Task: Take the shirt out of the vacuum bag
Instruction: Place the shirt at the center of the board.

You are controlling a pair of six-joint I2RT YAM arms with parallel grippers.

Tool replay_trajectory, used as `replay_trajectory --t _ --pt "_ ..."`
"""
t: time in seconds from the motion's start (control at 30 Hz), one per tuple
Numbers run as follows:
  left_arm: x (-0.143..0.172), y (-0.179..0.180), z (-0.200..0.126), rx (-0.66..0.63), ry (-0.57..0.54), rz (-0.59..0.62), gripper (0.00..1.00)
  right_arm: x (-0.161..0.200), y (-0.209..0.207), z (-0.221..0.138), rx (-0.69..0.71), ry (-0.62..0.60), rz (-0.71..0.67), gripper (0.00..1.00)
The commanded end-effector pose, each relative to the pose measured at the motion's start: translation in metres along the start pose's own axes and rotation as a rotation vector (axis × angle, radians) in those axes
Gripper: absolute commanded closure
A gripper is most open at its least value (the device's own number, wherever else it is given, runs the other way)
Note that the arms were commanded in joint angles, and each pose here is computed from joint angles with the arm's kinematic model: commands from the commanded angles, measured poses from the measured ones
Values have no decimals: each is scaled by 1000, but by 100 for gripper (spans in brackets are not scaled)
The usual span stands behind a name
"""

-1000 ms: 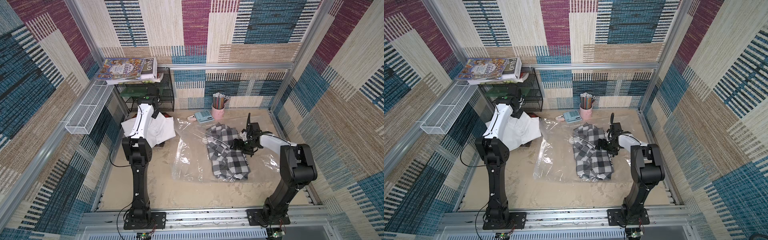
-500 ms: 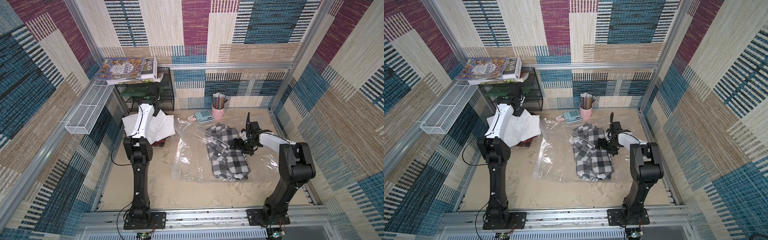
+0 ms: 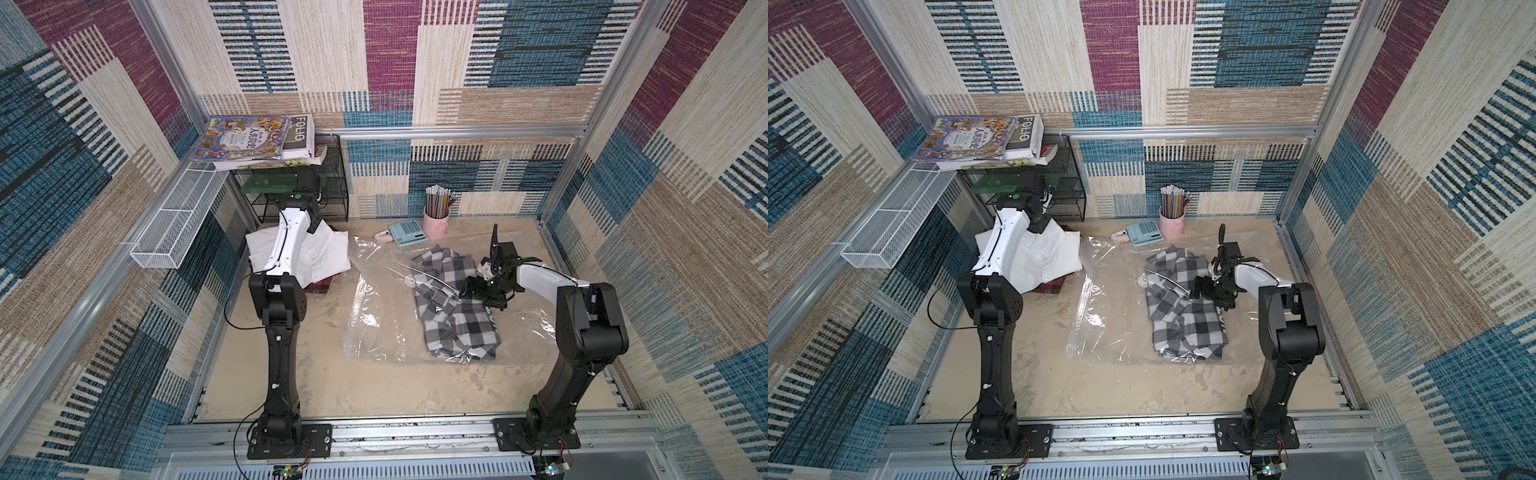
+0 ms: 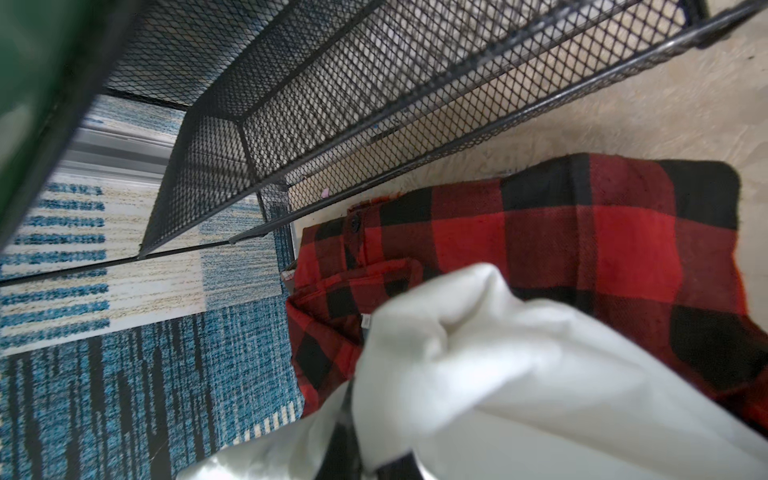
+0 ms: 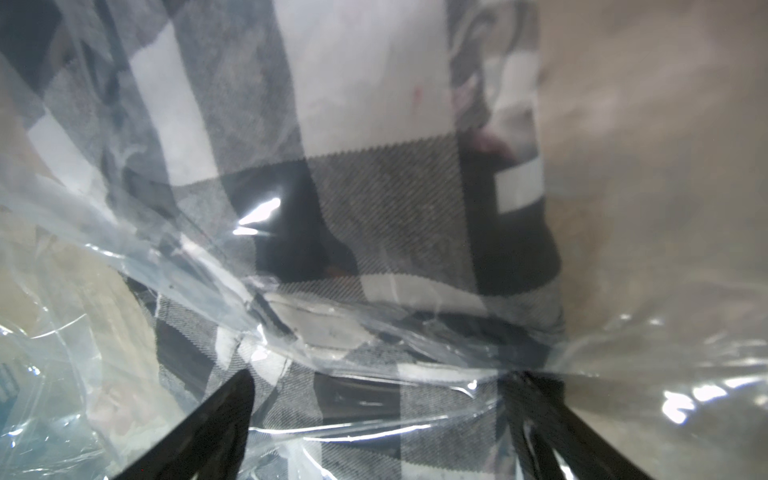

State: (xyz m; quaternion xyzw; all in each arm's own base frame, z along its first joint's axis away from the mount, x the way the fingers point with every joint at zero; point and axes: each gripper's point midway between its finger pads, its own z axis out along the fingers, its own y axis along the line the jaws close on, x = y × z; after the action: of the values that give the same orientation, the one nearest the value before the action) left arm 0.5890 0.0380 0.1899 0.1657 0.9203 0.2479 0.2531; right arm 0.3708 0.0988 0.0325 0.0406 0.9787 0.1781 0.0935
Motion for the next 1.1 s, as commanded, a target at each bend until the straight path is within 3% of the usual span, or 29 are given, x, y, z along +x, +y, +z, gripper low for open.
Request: replay_trajectory --t 0.0,0.2,0.37,0.57,0.73,0.83,0.97,1.07 --pt "-28 1 21 -36 -106 -75 100 5 -4 10 17 19 -22 4" --pt "-38 5 6 -40 -143 -125 83 6 1 9 13 16 -33 4" --pt "-49 7 -25 -34 -195 -155 59 5 6 7 4 9 -41 4" --pt "-42 -2 -22 -18 -165 -159 54 7 11 7 -2 10 -50 4" --pt "-25 -1 -35 -1 -125 -235 52 12 11 8 -9 15 -54 4" --pt "-16 -3 -52 39 -127 -292 46 13 13 8 -15 14 -56 4" --pt "2 -18 -71 136 -116 -364 30 12 16 8 -28 12 -61 4" --pt "24 -34 -84 219 -82 -435 28 14 17 10 -33 18 -63 4"
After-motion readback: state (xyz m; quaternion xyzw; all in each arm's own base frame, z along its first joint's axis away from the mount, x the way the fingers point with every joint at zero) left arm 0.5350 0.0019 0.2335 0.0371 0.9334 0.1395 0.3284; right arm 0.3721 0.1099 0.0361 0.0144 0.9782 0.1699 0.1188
